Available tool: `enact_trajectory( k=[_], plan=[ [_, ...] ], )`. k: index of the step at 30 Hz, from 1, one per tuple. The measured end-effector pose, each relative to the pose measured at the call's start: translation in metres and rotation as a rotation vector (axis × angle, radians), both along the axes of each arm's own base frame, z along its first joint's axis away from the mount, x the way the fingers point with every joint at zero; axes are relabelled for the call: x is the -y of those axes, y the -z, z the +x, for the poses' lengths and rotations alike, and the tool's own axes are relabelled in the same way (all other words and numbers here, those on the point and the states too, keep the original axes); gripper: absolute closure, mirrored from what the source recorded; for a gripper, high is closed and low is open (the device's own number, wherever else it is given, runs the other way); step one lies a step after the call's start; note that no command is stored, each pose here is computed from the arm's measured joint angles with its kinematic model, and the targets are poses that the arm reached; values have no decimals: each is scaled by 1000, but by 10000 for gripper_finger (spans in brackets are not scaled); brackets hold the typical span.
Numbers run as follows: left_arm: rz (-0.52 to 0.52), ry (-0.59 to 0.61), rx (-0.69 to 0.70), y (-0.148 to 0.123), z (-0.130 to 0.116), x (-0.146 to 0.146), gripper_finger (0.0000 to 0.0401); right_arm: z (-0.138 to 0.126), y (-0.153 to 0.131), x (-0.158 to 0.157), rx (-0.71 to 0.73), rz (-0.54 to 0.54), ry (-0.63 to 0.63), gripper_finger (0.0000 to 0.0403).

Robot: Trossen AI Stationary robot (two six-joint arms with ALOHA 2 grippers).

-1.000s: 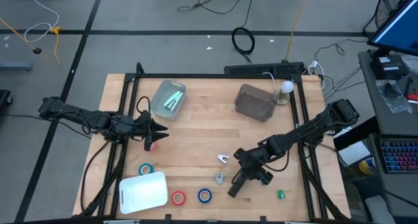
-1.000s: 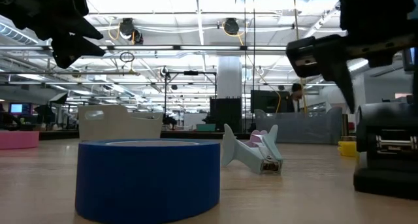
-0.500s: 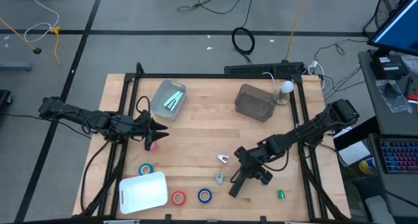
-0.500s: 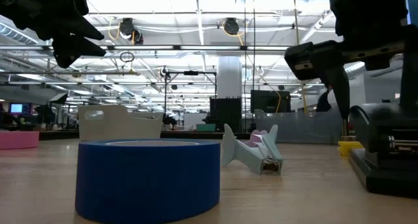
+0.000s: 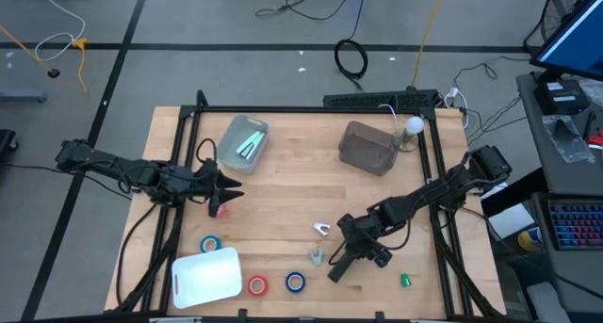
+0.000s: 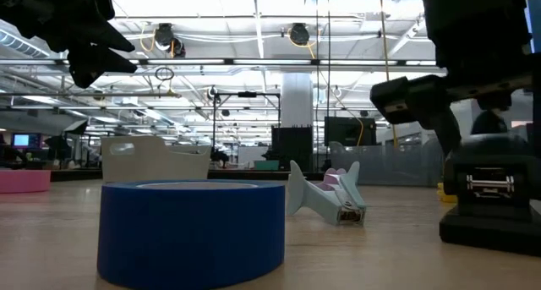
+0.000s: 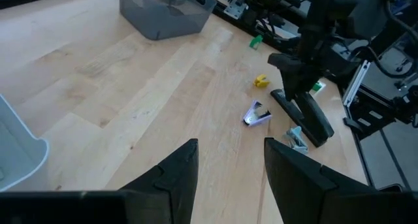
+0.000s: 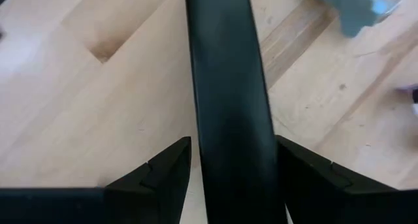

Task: Pick and place Stapler, Stapler remover, tape
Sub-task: Put the black stapler into the gray bin

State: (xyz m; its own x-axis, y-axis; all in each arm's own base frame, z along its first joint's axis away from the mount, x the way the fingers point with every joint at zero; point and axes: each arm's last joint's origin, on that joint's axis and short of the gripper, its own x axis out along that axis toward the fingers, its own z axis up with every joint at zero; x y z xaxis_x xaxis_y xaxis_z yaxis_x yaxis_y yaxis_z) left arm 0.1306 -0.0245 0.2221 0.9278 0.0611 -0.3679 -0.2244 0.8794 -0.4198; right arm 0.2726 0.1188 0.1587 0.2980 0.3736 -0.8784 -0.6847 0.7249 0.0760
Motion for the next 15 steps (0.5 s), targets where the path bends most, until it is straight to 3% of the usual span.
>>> enact_trajectory(
  k=[10, 15],
  plan=[
    [5, 2, 3, 0, 0, 0, 226, 1, -4, 0, -10, 10, 29, 202],
    [6, 2, 3, 0, 0, 0, 226, -1, -3, 1, -41, -1, 42, 232]
  ],
)
